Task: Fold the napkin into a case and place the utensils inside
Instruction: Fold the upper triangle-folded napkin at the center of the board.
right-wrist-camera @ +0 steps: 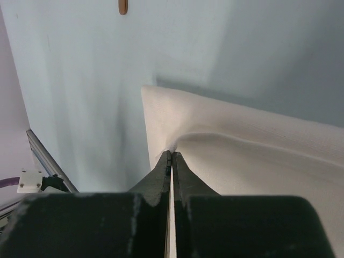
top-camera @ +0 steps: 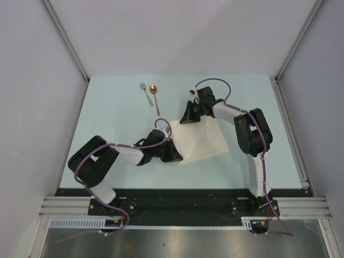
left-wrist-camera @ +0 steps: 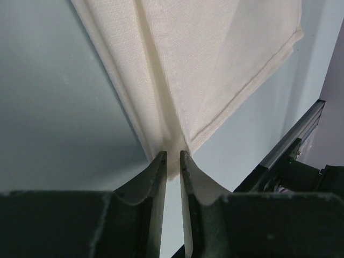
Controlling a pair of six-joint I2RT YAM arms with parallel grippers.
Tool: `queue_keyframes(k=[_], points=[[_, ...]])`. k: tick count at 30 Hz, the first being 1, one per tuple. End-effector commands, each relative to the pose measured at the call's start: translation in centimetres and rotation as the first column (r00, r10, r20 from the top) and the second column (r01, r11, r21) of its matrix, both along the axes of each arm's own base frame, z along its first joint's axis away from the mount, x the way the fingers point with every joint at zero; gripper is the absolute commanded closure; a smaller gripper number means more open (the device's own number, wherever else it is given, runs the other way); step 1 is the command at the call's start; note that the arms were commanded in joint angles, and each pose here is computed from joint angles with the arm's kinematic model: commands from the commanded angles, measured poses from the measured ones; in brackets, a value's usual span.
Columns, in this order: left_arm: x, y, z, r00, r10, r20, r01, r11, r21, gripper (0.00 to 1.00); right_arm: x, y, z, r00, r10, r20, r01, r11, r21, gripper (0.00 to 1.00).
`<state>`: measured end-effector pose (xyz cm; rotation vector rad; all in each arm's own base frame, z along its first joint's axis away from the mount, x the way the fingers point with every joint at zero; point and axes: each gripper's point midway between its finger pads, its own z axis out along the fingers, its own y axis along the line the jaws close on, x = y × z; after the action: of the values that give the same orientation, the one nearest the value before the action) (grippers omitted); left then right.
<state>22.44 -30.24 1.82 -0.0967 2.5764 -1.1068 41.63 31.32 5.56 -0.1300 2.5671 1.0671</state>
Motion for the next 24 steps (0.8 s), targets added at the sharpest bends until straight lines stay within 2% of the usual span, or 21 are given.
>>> queue_keyframes(k=[1,24], points=[[-1.5,1.5,-1.7,0.999,0.013,-0.049,-0.01,0.998,0.068,0.78,1.3,1.7,1.7,0.998,0.021,0.054,-0.024,0.998,0.058,1.0],[-1.5,3.0,-0.1,0.999,0.04,0.009,-0.04,0.993,0.111,0.75,1.4,3.7,1.1,0.997,0.068,0.038,-0.071,0.994,0.087,1.0]])
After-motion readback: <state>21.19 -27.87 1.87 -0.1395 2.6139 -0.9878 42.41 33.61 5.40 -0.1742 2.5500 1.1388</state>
